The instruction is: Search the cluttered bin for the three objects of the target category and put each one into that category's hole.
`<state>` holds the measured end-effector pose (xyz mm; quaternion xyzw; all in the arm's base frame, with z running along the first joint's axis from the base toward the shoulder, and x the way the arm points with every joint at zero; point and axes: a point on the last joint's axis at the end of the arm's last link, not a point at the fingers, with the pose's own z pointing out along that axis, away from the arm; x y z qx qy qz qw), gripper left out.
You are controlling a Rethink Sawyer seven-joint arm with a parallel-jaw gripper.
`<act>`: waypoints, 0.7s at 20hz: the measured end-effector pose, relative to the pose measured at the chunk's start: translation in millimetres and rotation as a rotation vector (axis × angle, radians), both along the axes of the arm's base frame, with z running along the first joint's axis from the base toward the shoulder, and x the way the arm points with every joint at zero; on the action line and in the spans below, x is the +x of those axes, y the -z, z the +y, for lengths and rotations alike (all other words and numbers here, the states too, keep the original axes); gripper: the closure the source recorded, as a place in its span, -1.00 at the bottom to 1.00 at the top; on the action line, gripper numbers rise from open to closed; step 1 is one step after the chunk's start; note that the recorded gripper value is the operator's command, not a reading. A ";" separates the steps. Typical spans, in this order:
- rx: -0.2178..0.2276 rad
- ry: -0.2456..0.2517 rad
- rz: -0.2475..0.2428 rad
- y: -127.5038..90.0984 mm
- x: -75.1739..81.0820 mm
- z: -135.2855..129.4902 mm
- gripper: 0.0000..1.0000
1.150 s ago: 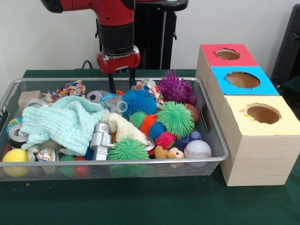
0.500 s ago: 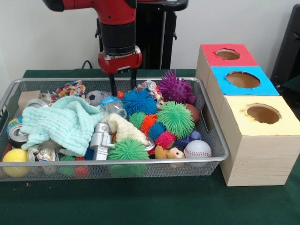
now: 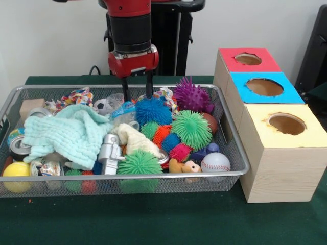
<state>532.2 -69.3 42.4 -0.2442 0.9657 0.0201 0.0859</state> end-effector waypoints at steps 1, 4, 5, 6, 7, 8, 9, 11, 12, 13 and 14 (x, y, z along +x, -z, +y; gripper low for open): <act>0.001 0.003 -0.002 -3.8 3.0 -0.7 -1.00; -0.002 0.005 -0.002 -8.9 8.5 -2.8 -1.00; -0.002 0.005 -0.001 -9.1 9.5 -3.0 -1.00; -0.003 0.005 0.000 -9.4 10.5 -3.2 -1.00; -0.002 0.005 0.001 -10.3 12.5 -3.8 -1.00; -0.002 0.004 0.001 -10.7 12.9 -4.1 -1.00; -0.002 0.004 0.002 -11.1 13.4 -4.6 -1.00; 0.000 0.004 0.003 -12.4 15.2 -7.4 -1.00; 0.001 0.006 0.002 -13.3 17.0 -10.3 -1.00; 0.001 0.010 0.002 -13.3 18.4 -12.8 -1.00; 0.000 0.014 0.002 -12.4 20.0 -15.3 -1.00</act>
